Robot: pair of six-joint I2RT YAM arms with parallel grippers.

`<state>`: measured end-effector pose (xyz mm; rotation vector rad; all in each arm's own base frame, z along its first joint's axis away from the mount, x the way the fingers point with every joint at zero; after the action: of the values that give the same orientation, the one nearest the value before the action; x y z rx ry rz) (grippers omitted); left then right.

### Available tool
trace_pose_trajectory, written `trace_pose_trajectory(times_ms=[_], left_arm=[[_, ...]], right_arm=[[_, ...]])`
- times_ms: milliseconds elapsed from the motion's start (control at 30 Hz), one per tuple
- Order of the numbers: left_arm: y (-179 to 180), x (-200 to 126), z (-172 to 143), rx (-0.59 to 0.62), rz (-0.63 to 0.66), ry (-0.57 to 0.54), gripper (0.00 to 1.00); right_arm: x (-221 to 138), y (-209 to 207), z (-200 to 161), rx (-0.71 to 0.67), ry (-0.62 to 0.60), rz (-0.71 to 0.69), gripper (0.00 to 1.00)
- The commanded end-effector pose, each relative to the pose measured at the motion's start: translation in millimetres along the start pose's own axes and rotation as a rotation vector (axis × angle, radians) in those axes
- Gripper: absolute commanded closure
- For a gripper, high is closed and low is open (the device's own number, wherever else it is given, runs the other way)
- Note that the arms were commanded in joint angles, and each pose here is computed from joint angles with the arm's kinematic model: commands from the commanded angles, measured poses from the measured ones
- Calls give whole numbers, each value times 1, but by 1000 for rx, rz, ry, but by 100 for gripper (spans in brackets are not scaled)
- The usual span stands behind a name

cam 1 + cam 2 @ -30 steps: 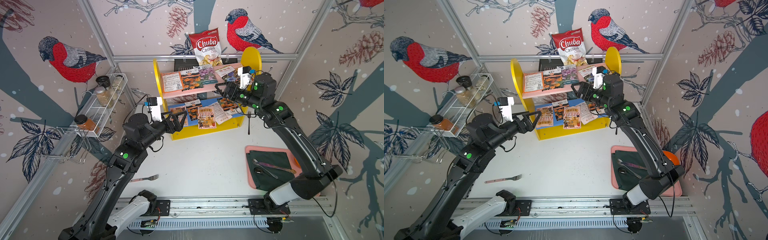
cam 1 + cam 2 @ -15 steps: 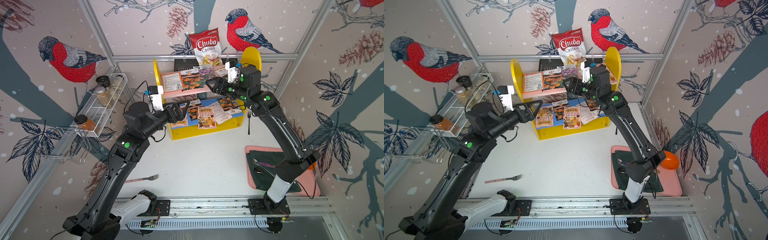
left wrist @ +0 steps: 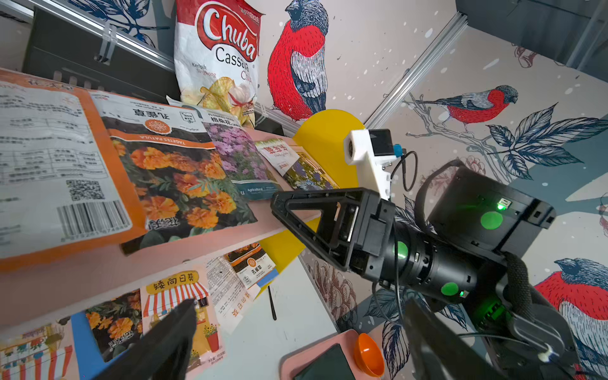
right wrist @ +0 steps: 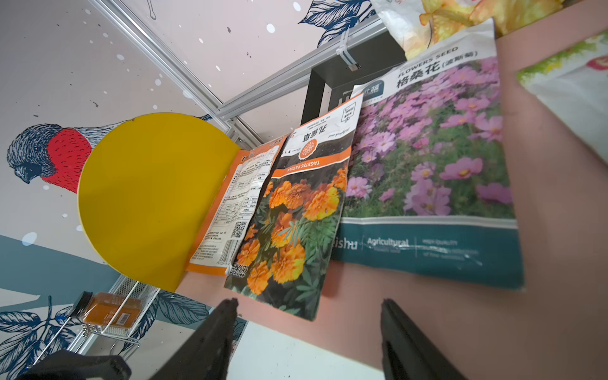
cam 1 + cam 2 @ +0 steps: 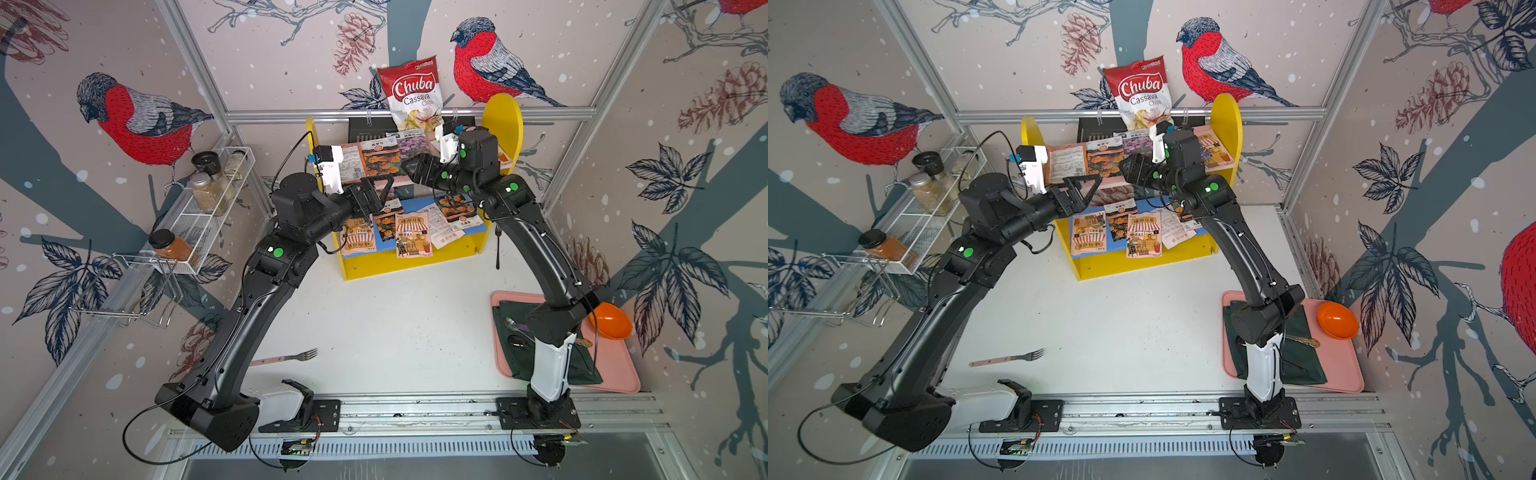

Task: Take the seed bag off the shelf
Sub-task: Pick up the seed packet from the shelf.

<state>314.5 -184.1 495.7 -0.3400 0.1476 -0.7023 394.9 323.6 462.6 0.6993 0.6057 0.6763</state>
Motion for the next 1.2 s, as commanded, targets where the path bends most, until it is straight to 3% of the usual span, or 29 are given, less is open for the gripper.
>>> trace_pose_trajectory(times_ms=[0, 467, 733, 1167], left_arm=[[0, 4, 19, 50, 15, -78, 3], [31, 22, 21, 59, 89, -95, 2], [52, 24, 21, 19, 58, -117, 3], [55, 40, 21, 4, 3, -107, 2]], right_arm=[[4, 2, -3, 4, 13, 9, 31], [19, 4, -15, 23, 53, 32, 36], [27, 5, -20, 35, 68, 36, 38], [24, 11, -24, 40, 72, 41, 43]])
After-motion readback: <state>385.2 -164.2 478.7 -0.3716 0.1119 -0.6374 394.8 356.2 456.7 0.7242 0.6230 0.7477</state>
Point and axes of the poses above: each gripper's point midway between its finger pads, its own x axis out along the fingers, its own y axis along the line the jaws close on, z = x × y, the point moved 4 cm from there along -x, back along the fingers, and after that the axes turned 15 degrees about x, right-handed, at the moved point
